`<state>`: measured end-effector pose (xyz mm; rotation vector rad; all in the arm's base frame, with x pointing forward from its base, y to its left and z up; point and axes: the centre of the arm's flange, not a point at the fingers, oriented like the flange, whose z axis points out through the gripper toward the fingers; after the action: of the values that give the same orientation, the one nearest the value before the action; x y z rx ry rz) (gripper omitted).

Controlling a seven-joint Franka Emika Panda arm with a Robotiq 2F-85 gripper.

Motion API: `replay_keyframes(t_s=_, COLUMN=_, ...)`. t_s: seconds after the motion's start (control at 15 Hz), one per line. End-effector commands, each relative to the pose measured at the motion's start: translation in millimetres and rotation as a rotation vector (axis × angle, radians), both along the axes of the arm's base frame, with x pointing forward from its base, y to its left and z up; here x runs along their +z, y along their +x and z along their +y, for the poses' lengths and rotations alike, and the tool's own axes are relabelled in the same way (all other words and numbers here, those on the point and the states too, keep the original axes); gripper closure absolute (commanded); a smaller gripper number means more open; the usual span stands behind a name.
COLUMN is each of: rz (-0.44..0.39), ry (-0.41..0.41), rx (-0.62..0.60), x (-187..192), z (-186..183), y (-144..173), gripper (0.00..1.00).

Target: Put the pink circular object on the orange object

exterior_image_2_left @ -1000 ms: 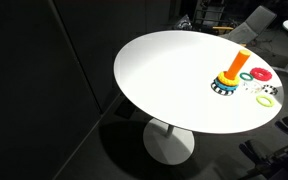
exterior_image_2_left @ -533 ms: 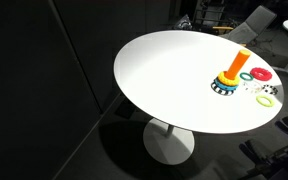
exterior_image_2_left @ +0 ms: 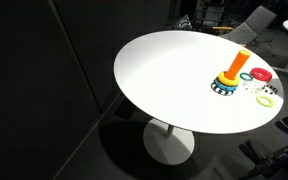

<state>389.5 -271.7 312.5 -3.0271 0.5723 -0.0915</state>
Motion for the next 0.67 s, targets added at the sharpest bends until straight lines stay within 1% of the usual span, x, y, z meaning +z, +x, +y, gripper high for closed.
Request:
replay_keyframes(t_s=0.0, rz=0.024, ry=0.003, rx=-0.036, x=-15.7, z=-25.9, y=25.6, gripper=0.0)
replay_keyframes(t_s=0.33, rz=0.076, ry=-0.013, rx=-0.054, x=-43.1, z=-43.7, y=49.6, gripper=0.0)
replay_keyframes(t_s=0.6, rz=0.105, ry=-0.034, rx=-0.055, x=-66.2, z=-51.2, y=69.4, gripper=0.0)
